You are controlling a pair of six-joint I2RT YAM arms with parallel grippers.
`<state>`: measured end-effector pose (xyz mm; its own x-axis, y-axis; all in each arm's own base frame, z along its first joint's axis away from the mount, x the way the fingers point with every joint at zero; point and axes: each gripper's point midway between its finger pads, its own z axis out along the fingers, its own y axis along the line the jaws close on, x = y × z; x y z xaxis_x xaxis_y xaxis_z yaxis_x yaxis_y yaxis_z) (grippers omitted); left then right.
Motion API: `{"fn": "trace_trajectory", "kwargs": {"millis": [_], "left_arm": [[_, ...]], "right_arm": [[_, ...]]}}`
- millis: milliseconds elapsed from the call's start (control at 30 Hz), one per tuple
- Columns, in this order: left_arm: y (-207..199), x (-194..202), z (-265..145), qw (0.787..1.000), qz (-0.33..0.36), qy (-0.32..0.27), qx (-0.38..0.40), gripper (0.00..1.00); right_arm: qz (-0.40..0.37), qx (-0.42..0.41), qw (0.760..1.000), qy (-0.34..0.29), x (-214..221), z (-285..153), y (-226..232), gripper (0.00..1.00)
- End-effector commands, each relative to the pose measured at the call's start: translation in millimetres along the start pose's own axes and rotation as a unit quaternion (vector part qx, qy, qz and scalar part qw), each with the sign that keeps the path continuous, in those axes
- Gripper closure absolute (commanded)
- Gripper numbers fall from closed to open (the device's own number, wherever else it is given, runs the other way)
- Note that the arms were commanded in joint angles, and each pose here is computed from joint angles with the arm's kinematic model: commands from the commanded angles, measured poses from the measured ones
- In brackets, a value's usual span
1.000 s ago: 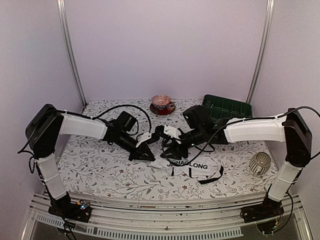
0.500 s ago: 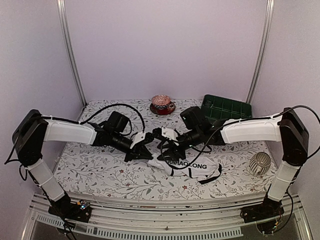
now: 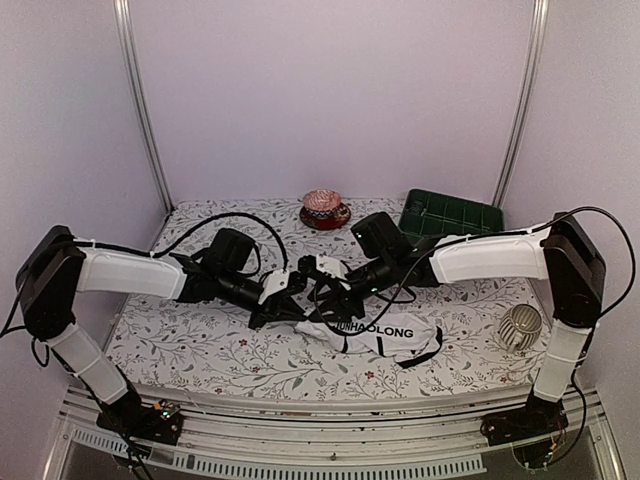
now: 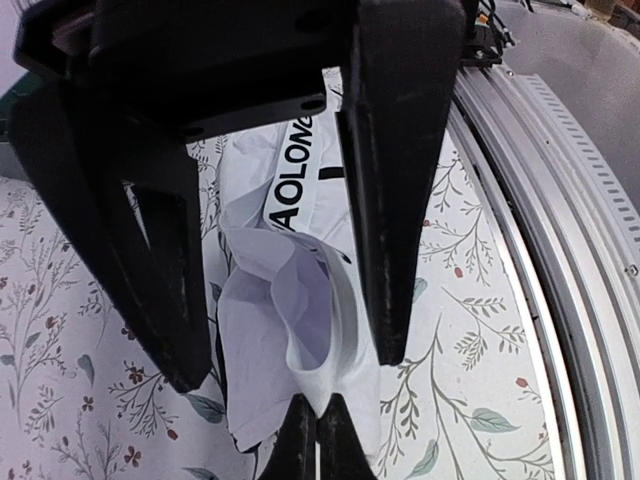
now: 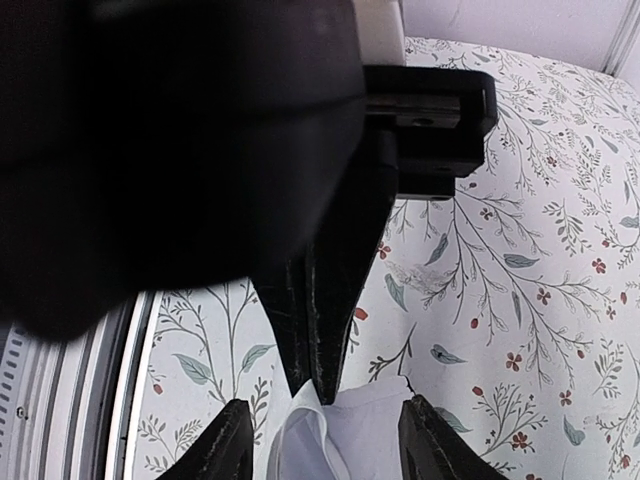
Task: Roll the underwear
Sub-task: Pick up the underwear from the center of the board.
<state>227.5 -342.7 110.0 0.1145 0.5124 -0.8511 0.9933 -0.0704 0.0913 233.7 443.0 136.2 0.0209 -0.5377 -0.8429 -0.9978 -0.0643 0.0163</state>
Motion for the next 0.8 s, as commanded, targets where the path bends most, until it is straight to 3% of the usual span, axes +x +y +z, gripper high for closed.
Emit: {"fn": "trace_trajectory", "kwargs": {"millis": [0,367,767], "left_arm": [[2.0,-13.3,-3.4,0.999,0.024,-0.018,-0.017,1.00],[0.8,-16.9,-5.7,0.999,0.025,-0.025,-0.018,1.00],[0.3,-19.1,-8.2,0.999,0.026,-0.039,-0.020,1.00]], "right_arm": [[0.014,-0.027,0.999,0.010,3.3,9.5,7.0,0.50],[0.024,-0.019,0.999,0.023,8.8,14.6,1.0,0.70],[0.005,-0.003,1.000,-0.011,-1.7,-0.5,7.2,0.58]]}}
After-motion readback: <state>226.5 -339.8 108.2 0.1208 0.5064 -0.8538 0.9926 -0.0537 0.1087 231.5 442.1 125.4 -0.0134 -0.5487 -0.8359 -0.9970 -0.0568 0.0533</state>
